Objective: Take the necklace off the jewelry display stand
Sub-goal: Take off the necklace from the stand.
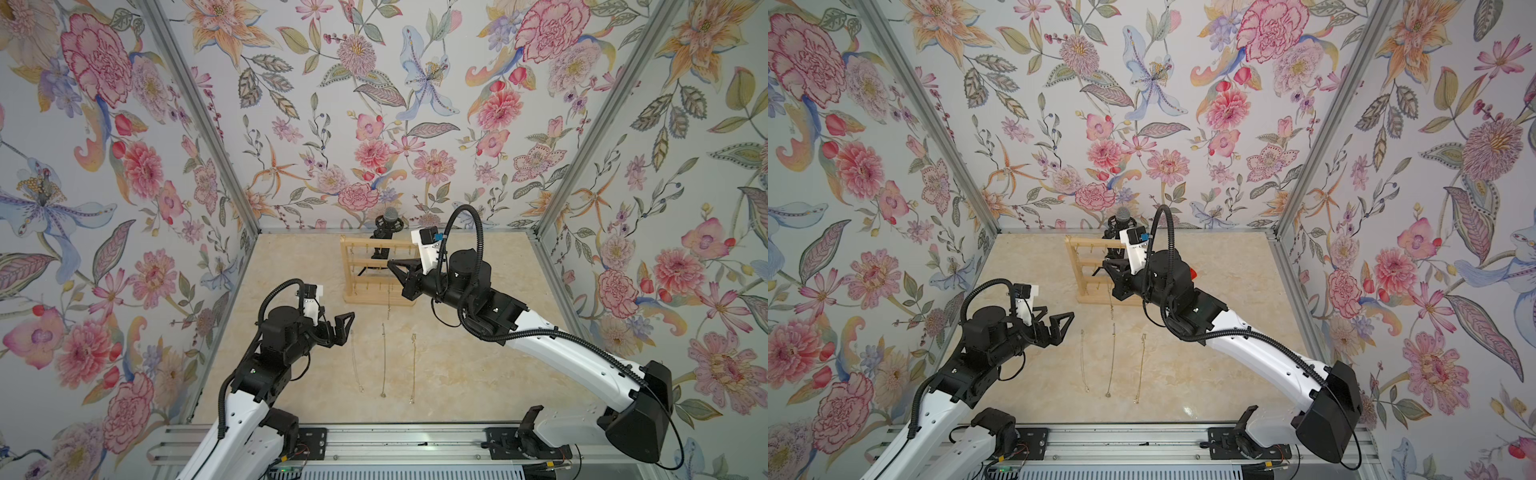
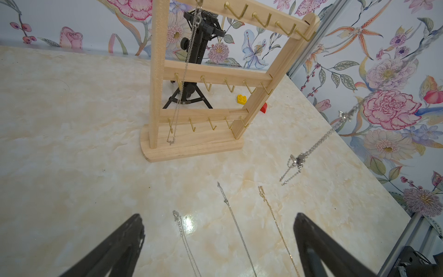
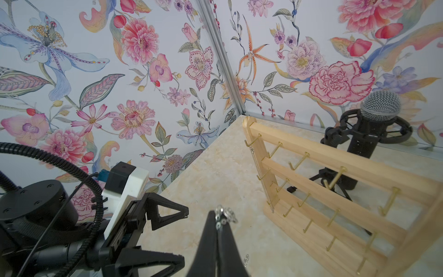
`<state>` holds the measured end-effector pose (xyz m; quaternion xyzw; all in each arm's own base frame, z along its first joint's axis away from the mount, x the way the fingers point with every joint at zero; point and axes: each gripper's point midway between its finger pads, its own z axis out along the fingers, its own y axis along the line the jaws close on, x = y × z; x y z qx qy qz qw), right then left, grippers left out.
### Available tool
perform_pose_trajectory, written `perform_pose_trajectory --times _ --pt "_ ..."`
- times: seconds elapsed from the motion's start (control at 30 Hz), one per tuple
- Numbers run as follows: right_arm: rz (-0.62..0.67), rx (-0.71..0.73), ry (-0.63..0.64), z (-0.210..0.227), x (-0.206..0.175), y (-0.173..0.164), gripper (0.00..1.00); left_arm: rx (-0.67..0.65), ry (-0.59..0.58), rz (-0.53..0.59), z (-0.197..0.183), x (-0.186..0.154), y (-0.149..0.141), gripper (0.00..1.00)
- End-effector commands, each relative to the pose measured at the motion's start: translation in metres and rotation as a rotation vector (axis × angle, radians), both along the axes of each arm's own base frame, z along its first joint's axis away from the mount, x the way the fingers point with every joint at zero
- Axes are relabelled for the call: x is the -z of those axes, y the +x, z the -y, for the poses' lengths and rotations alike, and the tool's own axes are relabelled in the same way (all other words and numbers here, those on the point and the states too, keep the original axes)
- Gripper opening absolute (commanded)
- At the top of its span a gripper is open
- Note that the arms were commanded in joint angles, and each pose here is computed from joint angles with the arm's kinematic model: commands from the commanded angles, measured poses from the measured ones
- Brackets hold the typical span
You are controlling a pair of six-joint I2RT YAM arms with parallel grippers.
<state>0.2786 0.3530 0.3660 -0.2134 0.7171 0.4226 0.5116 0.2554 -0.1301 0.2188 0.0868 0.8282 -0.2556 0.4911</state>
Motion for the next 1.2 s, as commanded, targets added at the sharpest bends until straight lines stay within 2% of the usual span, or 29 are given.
perform_pose_trajectory --times 0.0,0.4,0.67,0.87,1.17 --pt "0.013 -0.056 0.043 0.01 -0.011 -0.017 0.0 -0.024 0.021 0.02 -0.005 0.001 0.005 0.99" --pt "0.002 -0.173 0.058 0.055 -0.009 -0.059 0.0 -0.044 0.015 0.05 -0.009 -0.005 0.004 0.99" --pt "-0.037 -0.271 0.055 0.077 -0.004 -0.084 0.0 0.005 -0.022 0.091 -0.002 -0.017 -0.002 0.99" --pt "-0.066 -0.287 0.061 0.091 0.0 -0.087 0.0 0.063 -0.057 0.095 0.008 -0.023 -0.006 0.99" --pt "-0.108 -0.3 0.066 0.101 0.008 -0.087 0.0 0.182 -0.154 0.114 0.033 -0.045 -0.012 0.93"
